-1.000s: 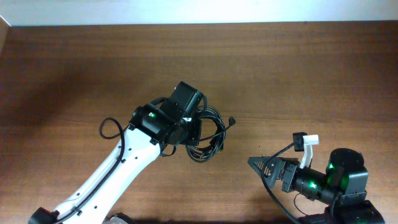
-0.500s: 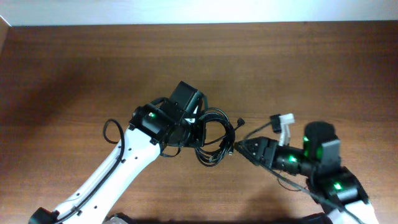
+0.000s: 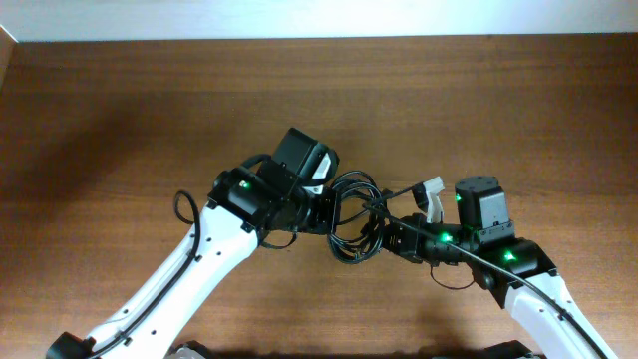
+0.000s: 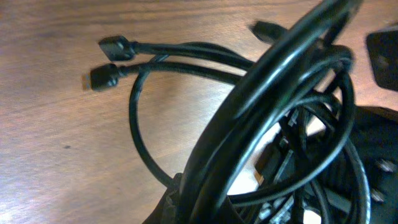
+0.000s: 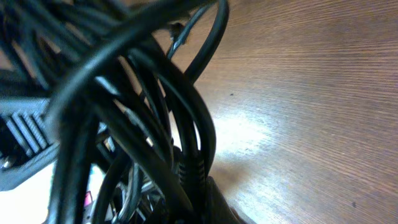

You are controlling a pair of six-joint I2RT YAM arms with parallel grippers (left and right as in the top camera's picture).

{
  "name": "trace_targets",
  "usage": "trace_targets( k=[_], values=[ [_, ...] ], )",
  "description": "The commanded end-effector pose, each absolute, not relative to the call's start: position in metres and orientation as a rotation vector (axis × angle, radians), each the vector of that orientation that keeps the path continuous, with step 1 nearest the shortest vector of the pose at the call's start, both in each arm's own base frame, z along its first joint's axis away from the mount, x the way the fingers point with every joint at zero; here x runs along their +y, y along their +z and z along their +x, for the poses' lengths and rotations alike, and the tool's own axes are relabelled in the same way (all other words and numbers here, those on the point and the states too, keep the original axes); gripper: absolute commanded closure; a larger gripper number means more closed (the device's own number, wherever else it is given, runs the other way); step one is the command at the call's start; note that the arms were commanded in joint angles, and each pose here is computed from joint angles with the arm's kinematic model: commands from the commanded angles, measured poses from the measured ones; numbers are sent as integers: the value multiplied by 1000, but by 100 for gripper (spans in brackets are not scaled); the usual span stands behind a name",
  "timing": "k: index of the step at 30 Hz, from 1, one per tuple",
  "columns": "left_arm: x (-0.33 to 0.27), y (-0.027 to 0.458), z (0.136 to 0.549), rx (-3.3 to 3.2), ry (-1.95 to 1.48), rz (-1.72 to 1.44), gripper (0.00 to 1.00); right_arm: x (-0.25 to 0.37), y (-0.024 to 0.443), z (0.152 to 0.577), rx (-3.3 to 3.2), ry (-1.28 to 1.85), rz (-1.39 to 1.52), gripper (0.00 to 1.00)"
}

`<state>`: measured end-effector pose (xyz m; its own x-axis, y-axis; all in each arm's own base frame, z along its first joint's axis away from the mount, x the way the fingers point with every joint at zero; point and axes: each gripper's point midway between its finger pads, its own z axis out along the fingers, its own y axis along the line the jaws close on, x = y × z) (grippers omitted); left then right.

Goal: Untangle cables

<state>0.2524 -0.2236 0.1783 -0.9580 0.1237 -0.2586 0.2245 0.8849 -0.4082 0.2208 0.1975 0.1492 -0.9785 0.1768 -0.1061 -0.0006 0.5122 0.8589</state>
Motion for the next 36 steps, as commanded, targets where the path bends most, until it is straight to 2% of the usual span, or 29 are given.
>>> trace_targets(
  k=[1, 6, 14, 15, 21, 24, 26, 27, 30, 34, 36],
  values=[
    [-193, 189, 281, 2707, -378, 214, 100, 208, 163, 206, 2541, 1592, -18, 96],
    [-178, 189, 291, 2673, -248, 174, 100, 215, 182, 189, 2470, 1724, -173, 96],
    [-157, 194, 306, 2607, -164, -214, 100, 212, 193, 181, 2441, 1711, -192, 96],
    [-158, 195, 308, 2599, -176, -224, 100, 211, 191, 180, 2451, 1706, -183, 94],
    [-165, 200, 315, 2565, -229, -252, 100, 211, 191, 180, 2455, 1706, -178, 60],
    [-165, 200, 314, 2567, -231, -241, 100, 212, 192, 181, 2446, 1707, -182, 56],
    [-173, 198, 310, 2595, -259, -115, 100, 214, 201, 193, 2365, 1676, -232, 47],
    [-178, 198, 308, 2607, -282, -49, 100, 214, 203, 199, 2342, 1653, -237, 45],
    [-197, 197, 296, 2638, -385, 170, 100, 214, 212, 224, 2276, 1598, -156, 45],
    [-214, 199, 286, 2661, -526, 234, 100, 209, 206, 243, 2282, 1522, -39, 47],
    [-223, 202, 282, 2662, -599, 257, 100, 207, 198, 250, 2301, 1483, 1, 56]
  ],
)
